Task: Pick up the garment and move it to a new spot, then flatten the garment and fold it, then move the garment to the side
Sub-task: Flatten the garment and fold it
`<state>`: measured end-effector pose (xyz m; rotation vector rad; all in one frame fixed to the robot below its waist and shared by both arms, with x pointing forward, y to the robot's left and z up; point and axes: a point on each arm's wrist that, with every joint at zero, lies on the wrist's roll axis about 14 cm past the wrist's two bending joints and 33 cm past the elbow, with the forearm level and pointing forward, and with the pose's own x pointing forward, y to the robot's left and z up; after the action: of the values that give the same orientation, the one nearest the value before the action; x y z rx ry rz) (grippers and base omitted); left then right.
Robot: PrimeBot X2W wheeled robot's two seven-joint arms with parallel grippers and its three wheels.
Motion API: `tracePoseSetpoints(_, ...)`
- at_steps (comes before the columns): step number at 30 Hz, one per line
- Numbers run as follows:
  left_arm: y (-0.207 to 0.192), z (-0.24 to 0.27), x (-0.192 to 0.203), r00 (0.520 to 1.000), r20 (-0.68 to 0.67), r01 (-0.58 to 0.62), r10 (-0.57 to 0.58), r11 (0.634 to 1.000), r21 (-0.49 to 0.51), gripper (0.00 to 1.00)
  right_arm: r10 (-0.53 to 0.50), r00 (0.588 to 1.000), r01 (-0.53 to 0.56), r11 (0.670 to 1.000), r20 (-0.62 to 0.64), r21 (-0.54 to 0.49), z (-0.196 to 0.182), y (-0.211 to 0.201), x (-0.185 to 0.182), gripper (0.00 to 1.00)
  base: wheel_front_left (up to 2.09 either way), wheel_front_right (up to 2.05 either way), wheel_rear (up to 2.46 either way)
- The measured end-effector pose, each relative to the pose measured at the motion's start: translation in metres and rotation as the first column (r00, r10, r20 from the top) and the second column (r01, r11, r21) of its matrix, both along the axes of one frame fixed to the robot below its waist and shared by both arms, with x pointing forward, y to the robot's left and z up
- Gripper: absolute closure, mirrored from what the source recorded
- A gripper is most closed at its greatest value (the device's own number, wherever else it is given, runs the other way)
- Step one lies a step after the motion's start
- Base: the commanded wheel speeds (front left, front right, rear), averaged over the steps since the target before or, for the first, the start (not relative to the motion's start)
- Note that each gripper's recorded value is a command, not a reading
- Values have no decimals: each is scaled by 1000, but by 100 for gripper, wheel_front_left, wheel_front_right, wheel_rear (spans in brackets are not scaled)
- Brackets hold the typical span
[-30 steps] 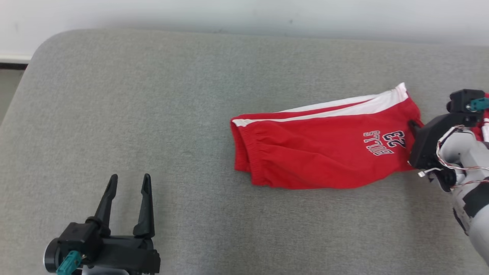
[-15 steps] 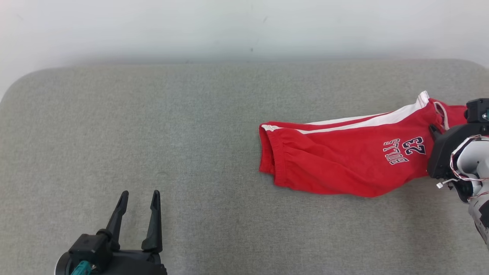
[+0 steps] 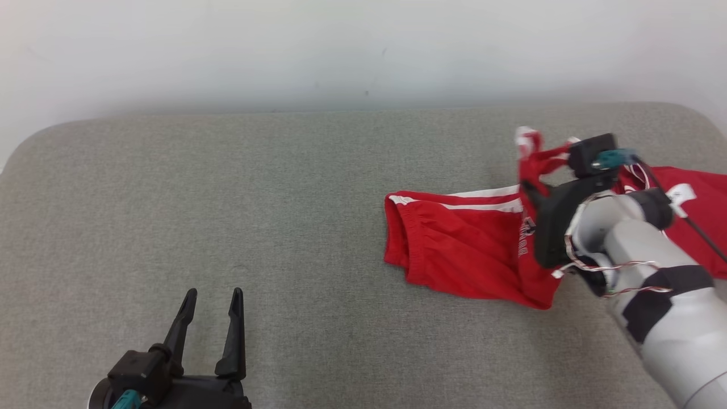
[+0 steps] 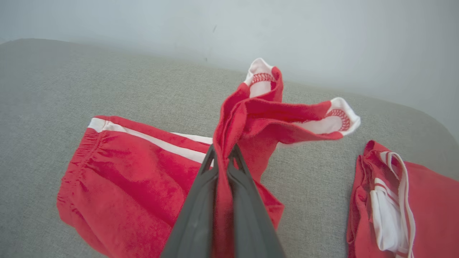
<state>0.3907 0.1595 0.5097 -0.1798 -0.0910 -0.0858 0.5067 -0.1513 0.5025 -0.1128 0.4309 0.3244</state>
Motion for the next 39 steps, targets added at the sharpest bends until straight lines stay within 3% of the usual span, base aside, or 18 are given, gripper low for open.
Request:
tracePoseSetpoints(10,8,-2,-5,1000,-8,-28,28,1000,-8,0,197,978,-197,980,-73,2,-17,83,-14,100,0,0,0)
tracePoseSetpoints(19,18,-4,-11,998,-18,-60,60,998,-14,0,284,946,-285,958,-154,18,-43,123,-33,100,0,0,0)
tracePoseSetpoints(20,20,-4,-11,998,-18,-66,66,998,-14,0,290,943,-290,957,-162,24,-45,125,-36,87,0,0,0)
tracePoseSetpoints(21,21,-4,-11,997,-18,-71,71,997,-14,0,295,941,-295,955,-165,24,-47,128,-38,19,0,0,0)
tracePoseSetpoints(22,22,-4,-11,997,-17,-74,74,997,-14,0,298,940,-297,954,-164,28,-47,129,-39,0,0,0,0)
tracePoseSetpoints(25,23,-3,-12,997,-14,-78,78,997,-14,0,299,947,-290,953,-116,84,-35,135,-38,0,0,0,0)
tracePoseSetpoints(28,24,-1,-12,997,-10,-77,77,997,-15,0,280,959,-281,925,39,254,7,150,-30,0,0,0,0)
tracePoseSetpoints(30,24,0,-12,997,-6,-76,76,997,-16,0,224,965,-258,915,140,310,33,139,-19,0,0,0,0)
tracePoseSetpoints(33,21,2,-11,998,0,-67,67,998,-17,0,119,970,-177,945,213,275,41,91,-3,0,0,0,0)
tracePoseSetpoints(37,15,2,-11,999,2,-51,51,999,-18,0,32,980,-75,974,198,215,17,44,-3,0,0,0,0)
tracePoseSetpoints(38,15,2,-11,999,2,-49,49,999,-18,0,23,982,-61,978,188,199,9,38,-6,68,0,0,0)
tracePoseSetpoints(39,14,2,-11,999,1,-49,49,999,-18,0,16,984,-49,982,176,182,0,32,-8,100,0,0,0)
